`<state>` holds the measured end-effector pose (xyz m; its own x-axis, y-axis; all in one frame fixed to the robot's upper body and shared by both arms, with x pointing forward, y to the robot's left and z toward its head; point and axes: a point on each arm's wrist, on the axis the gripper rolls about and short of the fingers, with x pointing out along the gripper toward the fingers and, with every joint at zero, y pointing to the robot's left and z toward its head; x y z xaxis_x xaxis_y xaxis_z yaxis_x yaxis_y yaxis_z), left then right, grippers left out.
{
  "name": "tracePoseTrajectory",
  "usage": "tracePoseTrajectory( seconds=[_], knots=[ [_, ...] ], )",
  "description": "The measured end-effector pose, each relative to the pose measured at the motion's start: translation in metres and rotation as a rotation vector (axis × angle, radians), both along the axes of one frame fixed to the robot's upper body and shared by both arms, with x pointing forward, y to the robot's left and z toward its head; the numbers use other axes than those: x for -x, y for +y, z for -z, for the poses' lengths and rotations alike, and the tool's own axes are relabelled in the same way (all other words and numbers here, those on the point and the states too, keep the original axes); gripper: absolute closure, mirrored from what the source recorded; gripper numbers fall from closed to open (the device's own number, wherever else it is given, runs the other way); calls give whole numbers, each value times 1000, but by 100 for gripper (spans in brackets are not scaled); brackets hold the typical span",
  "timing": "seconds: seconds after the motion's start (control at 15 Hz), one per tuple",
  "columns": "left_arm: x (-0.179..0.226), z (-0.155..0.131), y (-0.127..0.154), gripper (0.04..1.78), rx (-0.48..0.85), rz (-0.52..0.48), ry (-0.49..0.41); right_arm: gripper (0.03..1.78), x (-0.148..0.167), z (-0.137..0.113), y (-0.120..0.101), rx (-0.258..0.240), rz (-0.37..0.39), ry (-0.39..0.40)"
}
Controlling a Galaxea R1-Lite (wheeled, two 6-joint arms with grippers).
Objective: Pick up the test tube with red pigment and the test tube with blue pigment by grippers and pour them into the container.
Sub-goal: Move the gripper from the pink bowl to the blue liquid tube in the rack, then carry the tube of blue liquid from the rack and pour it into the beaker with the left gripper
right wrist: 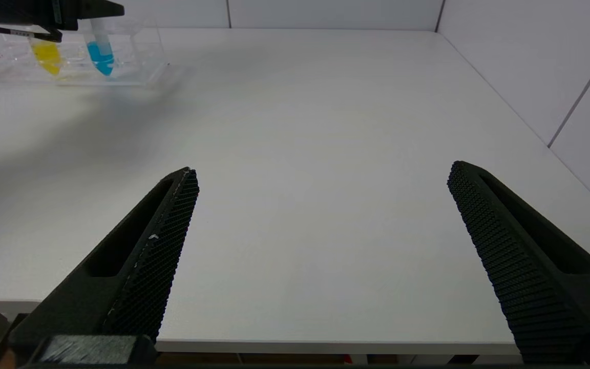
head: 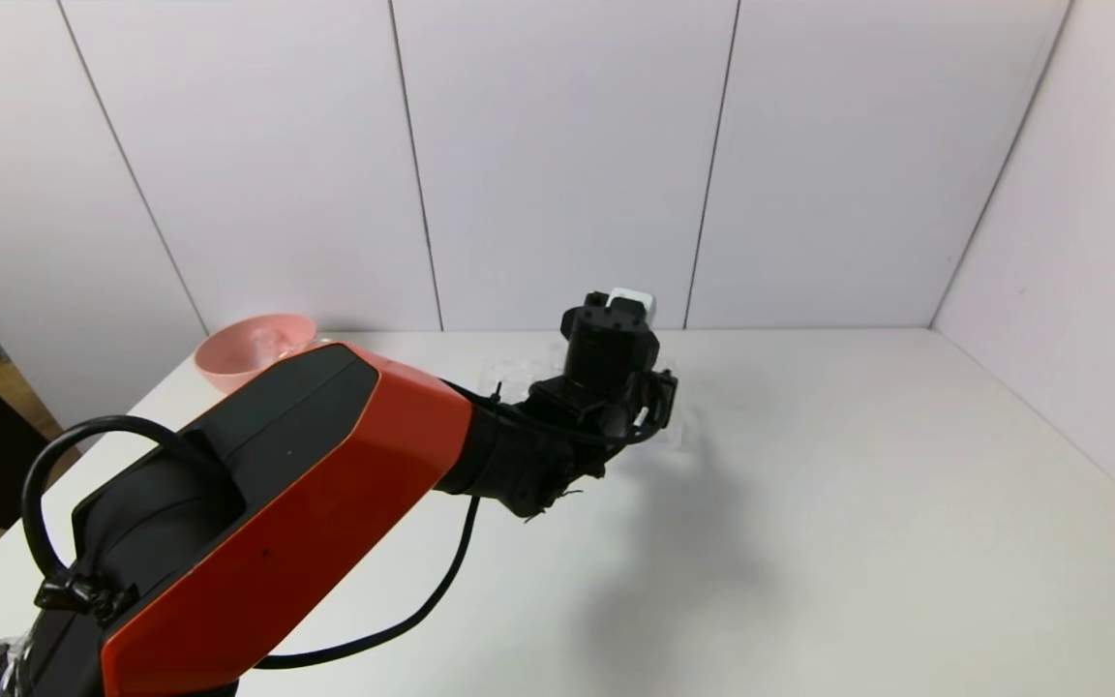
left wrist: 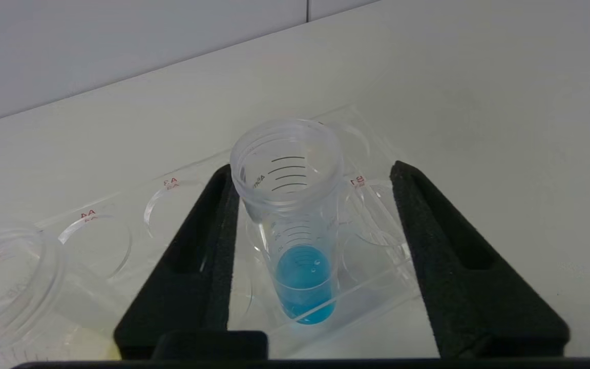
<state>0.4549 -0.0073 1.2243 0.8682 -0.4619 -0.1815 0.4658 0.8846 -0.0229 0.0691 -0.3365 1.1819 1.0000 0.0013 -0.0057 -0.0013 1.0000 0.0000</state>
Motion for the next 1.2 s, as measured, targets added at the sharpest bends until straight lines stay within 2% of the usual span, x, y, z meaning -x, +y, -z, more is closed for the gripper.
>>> tracePoseTrajectory(
  seconds=[0.13,0.2,0.27,1.2],
  knots=[
    [0,0,0,121,-2,-3,0,4,0,0,0,0,0,0],
    [0,0,0,133,0,-2,0,4,0,0,0,0,0,0],
    [0,0,0,137,-1,-2,1,4,0,0,0,0,0,0],
    [2,-5,-1,137,1,7,-12,4,0,0,0,0,0,0]
  ],
)
